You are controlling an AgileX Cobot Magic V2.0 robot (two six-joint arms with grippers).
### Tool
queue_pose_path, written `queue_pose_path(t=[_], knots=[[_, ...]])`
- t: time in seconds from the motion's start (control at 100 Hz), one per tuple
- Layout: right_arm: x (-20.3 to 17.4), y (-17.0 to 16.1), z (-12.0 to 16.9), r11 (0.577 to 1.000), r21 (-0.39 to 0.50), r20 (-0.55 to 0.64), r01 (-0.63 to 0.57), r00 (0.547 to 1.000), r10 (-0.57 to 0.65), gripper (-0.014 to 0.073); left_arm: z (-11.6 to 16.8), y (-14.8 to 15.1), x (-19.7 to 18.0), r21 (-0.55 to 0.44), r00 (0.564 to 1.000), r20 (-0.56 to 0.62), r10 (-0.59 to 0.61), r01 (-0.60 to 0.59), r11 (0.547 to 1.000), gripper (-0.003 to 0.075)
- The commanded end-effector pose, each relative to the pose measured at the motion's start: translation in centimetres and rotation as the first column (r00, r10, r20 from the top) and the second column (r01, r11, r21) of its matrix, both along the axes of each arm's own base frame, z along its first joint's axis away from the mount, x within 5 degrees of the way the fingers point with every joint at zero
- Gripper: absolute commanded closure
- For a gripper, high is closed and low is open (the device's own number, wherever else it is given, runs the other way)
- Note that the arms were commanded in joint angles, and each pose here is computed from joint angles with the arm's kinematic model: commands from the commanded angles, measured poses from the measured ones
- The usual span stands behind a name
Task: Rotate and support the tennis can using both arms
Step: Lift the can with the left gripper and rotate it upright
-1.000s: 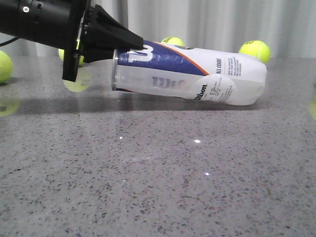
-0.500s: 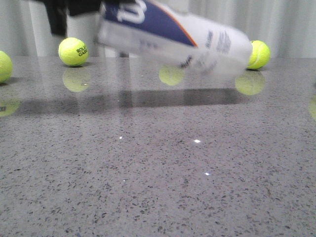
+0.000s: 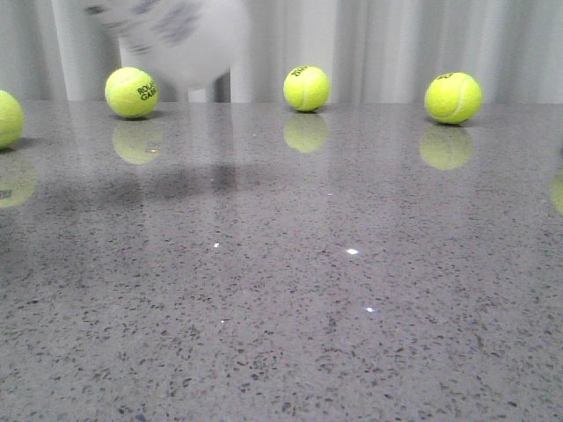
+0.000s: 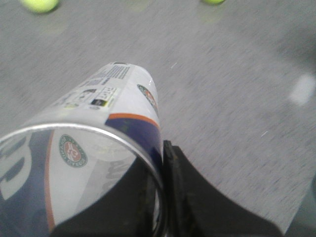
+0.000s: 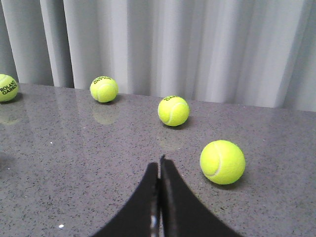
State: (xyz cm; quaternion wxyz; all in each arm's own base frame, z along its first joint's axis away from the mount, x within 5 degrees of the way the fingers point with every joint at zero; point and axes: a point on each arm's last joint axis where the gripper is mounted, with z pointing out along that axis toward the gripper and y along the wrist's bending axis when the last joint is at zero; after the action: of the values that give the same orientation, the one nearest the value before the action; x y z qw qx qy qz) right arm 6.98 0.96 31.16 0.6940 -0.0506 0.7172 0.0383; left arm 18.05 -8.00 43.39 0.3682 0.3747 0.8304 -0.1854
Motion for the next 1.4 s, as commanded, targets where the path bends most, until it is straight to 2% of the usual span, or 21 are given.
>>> queue_pose_path(t=[0.0, 0.09, 0.25, 0.44, 1.02, 1.09, 1.31, 1.39], knots=[[-0.1, -0.1, 1.6, 1.0, 0.015, 0.103, 0.016, 0.995, -0.017, 0.0665, 1.5, 1.0, -1.1, 0.02, 0.993, 0.058, 0.103, -0.104, 0.994, 0.0741], [-0.1, -0.1, 1.6, 1.0, 0.015, 0.103, 0.016, 0.995, -0.017, 0.0665, 1.4, 1.7, -1.5, 0.069, 0.986, 0.058, 0.155, -0.159, 0.985, 0.0741], [-0.1, -0.1, 1.6, 1.0, 0.015, 0.103, 0.016, 0.995, -0.017, 0.0665, 1.0, 2.2, -1.7, 0.125, 0.983, 0.027, 0.182, -0.184, 0.975, 0.0741], [-0.1, -0.1, 1.6, 1.0, 0.015, 0.103, 0.016, 0.995, -0.017, 0.0665, 0.5, 3.4, -1.0, 0.209, 0.951, 0.028, 0.307, -0.306, 0.929, 0.0741], [-0.1, -0.1, 1.6, 1.0, 0.015, 0.103, 0.016, 0.995, -0.017, 0.0665, -2.2, 2.7, 3.0, 0.268, 0.94, -0.096, 0.328, -0.293, 0.918, 0.0734], [-0.1, -0.1, 1.6, 1.0, 0.015, 0.103, 0.016, 0.995, -0.017, 0.0665, -2.2, 2.5, 3.4, 0.262, 0.941, -0.101, 0.322, -0.287, 0.921, 0.0685], [-0.1, -0.1, 1.6, 1.0, 0.015, 0.103, 0.016, 0.995, -0.017, 0.0665, -1.5, 1.8, 5.5, 0.241, 0.945, -0.099, 0.312, -0.281, 0.929, 0.0368], [-0.1, -0.1, 1.6, 1.0, 0.015, 0.103, 0.016, 0.995, -0.017, 0.0665, -1.4, 1.4, 6.8, 0.236, 0.945, -0.106, 0.309, -0.278, 0.931, 0.029]])
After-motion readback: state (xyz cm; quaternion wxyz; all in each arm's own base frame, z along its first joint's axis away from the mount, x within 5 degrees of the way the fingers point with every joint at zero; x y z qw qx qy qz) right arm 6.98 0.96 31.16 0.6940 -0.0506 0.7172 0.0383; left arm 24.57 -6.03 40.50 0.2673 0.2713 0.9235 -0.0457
